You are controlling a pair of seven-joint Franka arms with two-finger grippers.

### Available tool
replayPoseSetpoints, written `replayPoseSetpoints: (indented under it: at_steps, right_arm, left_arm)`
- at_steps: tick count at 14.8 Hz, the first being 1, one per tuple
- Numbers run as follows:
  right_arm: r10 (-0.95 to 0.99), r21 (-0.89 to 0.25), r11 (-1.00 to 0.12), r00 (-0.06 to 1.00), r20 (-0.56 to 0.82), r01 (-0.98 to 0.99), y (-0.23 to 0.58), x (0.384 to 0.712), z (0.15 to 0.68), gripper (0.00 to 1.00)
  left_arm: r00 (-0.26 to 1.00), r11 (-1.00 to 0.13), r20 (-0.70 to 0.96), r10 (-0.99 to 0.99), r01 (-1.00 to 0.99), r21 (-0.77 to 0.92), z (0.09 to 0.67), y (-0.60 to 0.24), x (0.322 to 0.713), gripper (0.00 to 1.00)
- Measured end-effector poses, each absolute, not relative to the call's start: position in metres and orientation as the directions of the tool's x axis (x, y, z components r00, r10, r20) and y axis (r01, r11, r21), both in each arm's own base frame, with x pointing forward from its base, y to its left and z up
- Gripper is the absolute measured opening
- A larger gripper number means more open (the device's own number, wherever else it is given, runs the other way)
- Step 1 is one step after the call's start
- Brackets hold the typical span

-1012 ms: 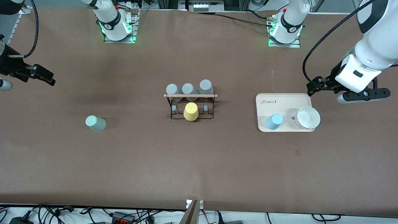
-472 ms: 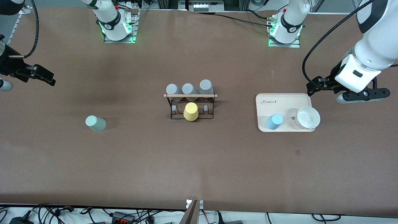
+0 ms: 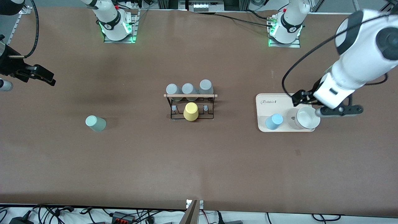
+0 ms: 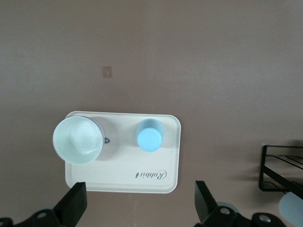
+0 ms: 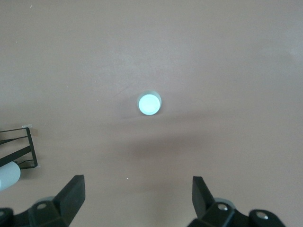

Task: Hang scattered cups on rack with three cups
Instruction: 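Reach the left gripper down to the blue cup on the tray and grasp it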

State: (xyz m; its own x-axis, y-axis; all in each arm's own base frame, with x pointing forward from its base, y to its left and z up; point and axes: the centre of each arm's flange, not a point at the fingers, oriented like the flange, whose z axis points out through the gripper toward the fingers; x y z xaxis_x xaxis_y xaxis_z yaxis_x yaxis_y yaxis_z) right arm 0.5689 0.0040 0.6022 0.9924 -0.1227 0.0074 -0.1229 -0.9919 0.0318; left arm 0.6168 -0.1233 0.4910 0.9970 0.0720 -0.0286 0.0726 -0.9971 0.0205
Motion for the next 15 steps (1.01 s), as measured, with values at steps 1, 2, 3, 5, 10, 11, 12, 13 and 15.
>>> replayPoseSetpoints:
  at_steps: [1,2,3,5,10,11,12,13,15]
  right_arm:
    - [-0.123,0.032,-0.992,0.992,0.007,-0.123,0.004,0.569,0.602,1.0]
    - [-0.123,0.032,-0.992,0.992,0.007,-0.123,0.004,0.569,0.602,1.0]
    - [-0.122,0.032,-0.992,0.992,0.007,-0.123,0.004,0.569,0.602,1.0]
    - [-0.122,0.032,-0.992,0.992,0.007,-0.122,0.004,0.569,0.602,1.0]
    - [-0.122,0.032,-0.992,0.993,0.008,-0.122,0.005,0.569,0.602,1.0]
    - [-0.121,0.032,-0.992,0.993,0.008,-0.121,0.005,0.569,0.602,1.0]
    - [-0.121,0.032,-0.992,0.993,0.008,-0.121,0.005,0.569,0.602,1.0]
    - [-0.121,0.032,-0.992,0.993,0.008,-0.121,0.005,0.569,0.602,1.0]
    - [-0.12,0.032,-0.992,0.993,0.008,-0.12,0.005,0.569,0.602,1.0]
  left_arm:
    - [0.997,-0.997,-0.038,0.068,0.069,0.024,0.468,-0.127,0.623,1.0]
    - [0.997,-0.997,-0.036,0.066,0.067,0.03,0.445,-0.13,0.629,1.0]
    - [0.998,-0.997,-0.026,0.065,0.066,0.037,0.421,-0.131,0.632,1.0]
    - [0.998,-0.997,0.002,0.064,0.064,0.045,0.377,-0.132,0.63,1.0]
    - [0.999,-0.999,-0.023,0.039,0.04,0.026,0.283,-0.13,0.596,1.0]
    - [0.999,-0.999,-0.035,0.038,0.039,0.024,0.272,-0.129,0.592,1.0]
    - [0.998,-0.999,-0.047,0.037,0.038,0.021,0.263,-0.129,0.59,1.0]
    - [0.998,-0.999,-0.048,0.028,0.029,0.013,0.256,-0.128,0.59,1.0]
    - [0.999,-1.0,-0.035,-0.002,-0.002,-0.009,0.247,-0.128,0.591,1.0]
